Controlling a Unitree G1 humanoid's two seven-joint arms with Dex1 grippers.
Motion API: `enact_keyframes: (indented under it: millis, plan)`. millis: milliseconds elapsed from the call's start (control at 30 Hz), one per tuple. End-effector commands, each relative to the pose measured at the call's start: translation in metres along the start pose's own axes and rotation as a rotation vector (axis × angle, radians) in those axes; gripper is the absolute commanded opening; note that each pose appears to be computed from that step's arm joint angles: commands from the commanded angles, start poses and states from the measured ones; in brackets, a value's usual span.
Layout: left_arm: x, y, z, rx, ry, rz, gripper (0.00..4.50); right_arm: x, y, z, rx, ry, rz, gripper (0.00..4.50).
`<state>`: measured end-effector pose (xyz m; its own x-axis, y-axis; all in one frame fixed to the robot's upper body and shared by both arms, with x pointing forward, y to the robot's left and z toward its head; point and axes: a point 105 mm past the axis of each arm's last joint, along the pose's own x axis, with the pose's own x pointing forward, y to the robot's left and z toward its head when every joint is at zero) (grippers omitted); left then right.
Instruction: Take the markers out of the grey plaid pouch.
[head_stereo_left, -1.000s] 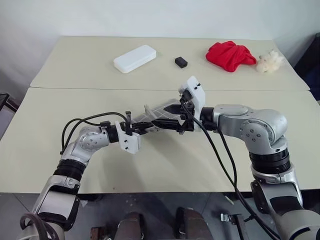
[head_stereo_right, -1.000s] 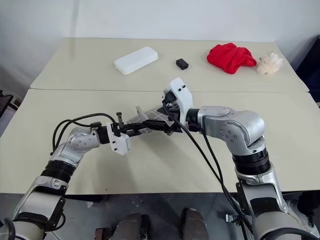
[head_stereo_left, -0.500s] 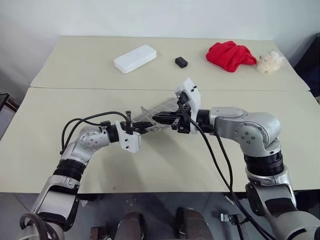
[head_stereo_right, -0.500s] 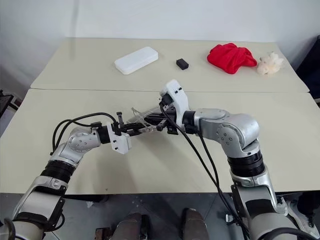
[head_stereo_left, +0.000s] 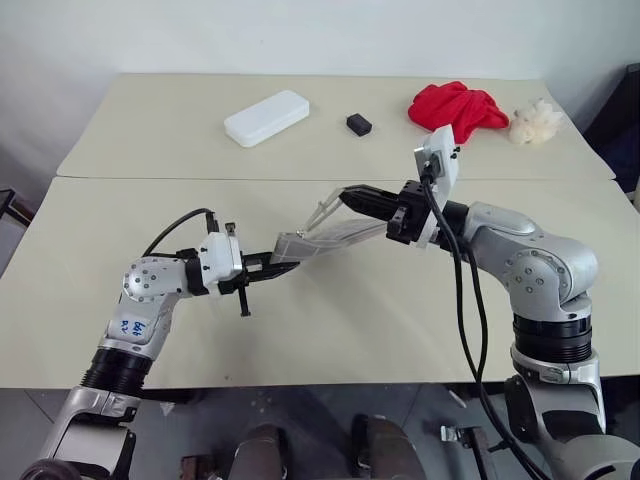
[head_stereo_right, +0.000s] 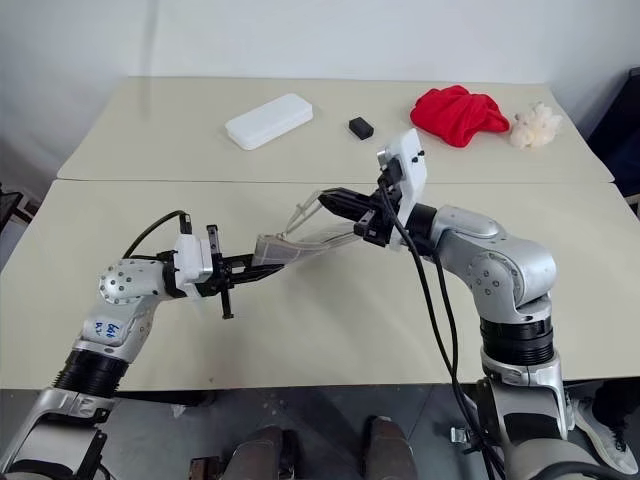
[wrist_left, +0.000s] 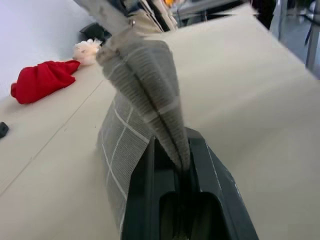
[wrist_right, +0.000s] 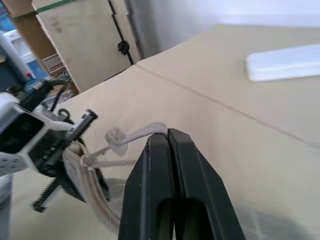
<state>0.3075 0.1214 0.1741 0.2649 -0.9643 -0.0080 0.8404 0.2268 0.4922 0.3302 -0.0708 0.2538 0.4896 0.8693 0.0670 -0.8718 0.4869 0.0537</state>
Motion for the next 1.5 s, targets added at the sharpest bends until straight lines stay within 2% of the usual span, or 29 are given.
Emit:
enact_keyframes:
  millis: [33, 333, 500, 567, 700, 867, 1033, 1133, 1300, 1400, 1500]
  plan:
    - [-0.003, 0.001, 0.008, -0.039, -0.029, 0.040, 0.00, -0.026, -0.029, 0.021, -0.083, -0.079, -0.153, 0.04]
    - [-0.009, 0.010, 0.016, -0.116, -0.071, 0.109, 0.00, -0.049, -0.049, 0.014, -0.151, -0.060, -0.278, 0.04]
    - [-0.018, 0.009, 0.017, -0.219, -0.078, 0.101, 0.00, -0.072, -0.067, 0.019, -0.198, -0.057, -0.378, 0.04]
    - [-0.025, 0.009, 0.018, -0.286, -0.080, 0.090, 0.00, -0.090, -0.078, 0.015, -0.247, -0.016, -0.425, 0.04]
    - [-0.033, 0.003, 0.018, -0.351, -0.063, 0.047, 0.00, -0.115, -0.093, 0.011, -0.234, -0.019, -0.484, 0.04]
    - [-0.032, 0.002, 0.020, -0.376, -0.065, 0.025, 0.00, -0.126, -0.100, 0.001, -0.215, 0.002, -0.482, 0.04]
    - [-0.024, 0.003, 0.021, -0.384, -0.087, 0.022, 0.00, -0.114, -0.068, 0.016, -0.151, -0.062, -0.257, 0.04]
    - [-0.020, 0.005, 0.023, -0.383, -0.108, 0.027, 0.00, -0.116, -0.040, 0.016, -0.116, -0.019, -0.070, 0.65]
    - [-0.014, 0.009, 0.026, -0.390, -0.138, 0.025, 0.00, -0.125, -0.027, 0.013, -0.152, 0.057, 0.000, 2.29]
    - [-0.011, 0.010, 0.027, -0.380, -0.143, 0.014, 0.00, -0.134, -0.012, 0.008, -0.110, 0.130, 0.085, 2.29]
    - [-0.007, 0.008, 0.025, -0.304, -0.116, -0.017, 0.00, -0.135, -0.009, 0.015, -0.147, 0.136, 0.095, 2.29]
